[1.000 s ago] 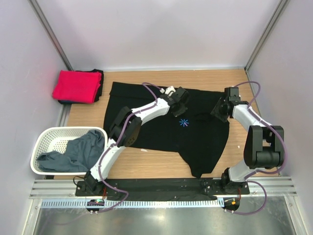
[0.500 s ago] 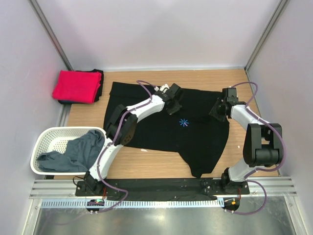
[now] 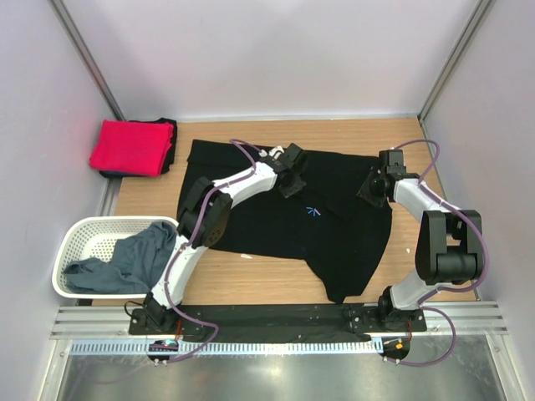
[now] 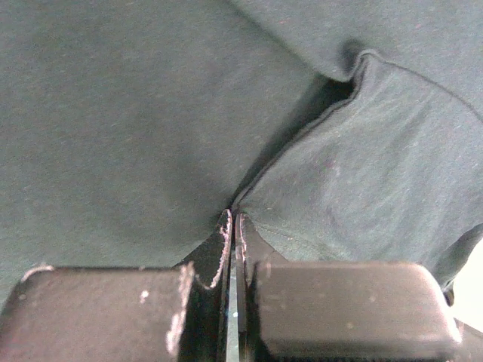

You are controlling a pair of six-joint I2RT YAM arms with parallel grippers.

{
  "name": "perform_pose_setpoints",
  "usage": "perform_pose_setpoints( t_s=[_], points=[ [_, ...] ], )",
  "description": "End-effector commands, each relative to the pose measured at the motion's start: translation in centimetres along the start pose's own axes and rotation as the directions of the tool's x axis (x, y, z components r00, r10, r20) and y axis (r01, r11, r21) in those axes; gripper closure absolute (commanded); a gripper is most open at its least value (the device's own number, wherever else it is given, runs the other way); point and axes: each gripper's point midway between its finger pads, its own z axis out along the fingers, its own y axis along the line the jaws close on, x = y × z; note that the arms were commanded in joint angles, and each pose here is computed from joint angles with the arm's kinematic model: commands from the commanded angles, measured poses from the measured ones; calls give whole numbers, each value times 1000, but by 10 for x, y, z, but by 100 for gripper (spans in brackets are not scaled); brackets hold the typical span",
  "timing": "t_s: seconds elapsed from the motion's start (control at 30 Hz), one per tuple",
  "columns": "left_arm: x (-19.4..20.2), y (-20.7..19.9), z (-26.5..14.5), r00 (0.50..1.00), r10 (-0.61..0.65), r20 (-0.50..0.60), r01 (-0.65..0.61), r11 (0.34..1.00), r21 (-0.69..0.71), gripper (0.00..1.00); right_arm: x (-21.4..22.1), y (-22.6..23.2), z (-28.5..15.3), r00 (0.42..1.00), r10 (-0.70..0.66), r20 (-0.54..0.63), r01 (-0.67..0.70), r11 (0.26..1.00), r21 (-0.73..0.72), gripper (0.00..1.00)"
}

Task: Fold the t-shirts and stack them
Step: Fold the tshirt

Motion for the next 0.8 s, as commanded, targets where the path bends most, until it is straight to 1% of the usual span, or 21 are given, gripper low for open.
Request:
perform_pose_setpoints(
  t_s=[0.0, 0.3, 0.4, 0.47, 0.5, 0.53, 0.63, 0.67, 0.7, 0.73, 0.77],
  points=[
    [-18, -7, -28, 1000, -2, 25, 1, 999, 38, 100, -6, 7, -5, 999, 1, 35, 0, 1000, -23, 71],
    [-17, -1, -35, 999, 19, 28, -21, 999, 37, 100, -14, 8, -1, 999, -7, 49, 8, 1000, -10, 71],
    [-18, 0, -36, 999, 31, 25, -32, 999, 43, 100, -23, 5, 0, 998, -12, 67, 10, 1000, 26, 71],
    [-18, -3, -35, 998, 58, 14, -58, 997, 60, 89, -32, 2, 1, 995, -11, 95, 6, 998, 59, 71],
    [-17, -3, -35, 998, 65, 6, -66, 996, 59, 78, -39, 3, 3, 995, -9, 104, 1, 997, 73, 71],
    [-18, -5, -37, 997, 82, 5, -82, 995, 65, 60, -45, 4, 3, 994, -6, 113, -3, 997, 81, 71],
    [-38, -7, -53, 991, 125, 37, -128, 988, 83, 41, -68, 13, 8, 989, -2, 146, -12, 996, 93, 71],
    [-48, -11, -61, 989, 133, 58, -138, 985, 99, 39, -75, 16, 9, 988, 1, 157, -16, 996, 92, 70],
    [-61, -14, -73, 982, 169, 89, -179, 977, 116, 37, -92, 26, 6, 982, 5, 188, -20, 997, 78, 70],
    [-72, -16, -81, 977, 179, 113, -192, 973, 124, 34, -93, 26, 17, 984, 10, 177, -26, 996, 88, 70],
    [-95, -14, -89, 974, 174, 147, -193, 973, 127, 33, -108, 34, 16, 979, 12, 203, -28, 997, 73, 68]
  ],
)
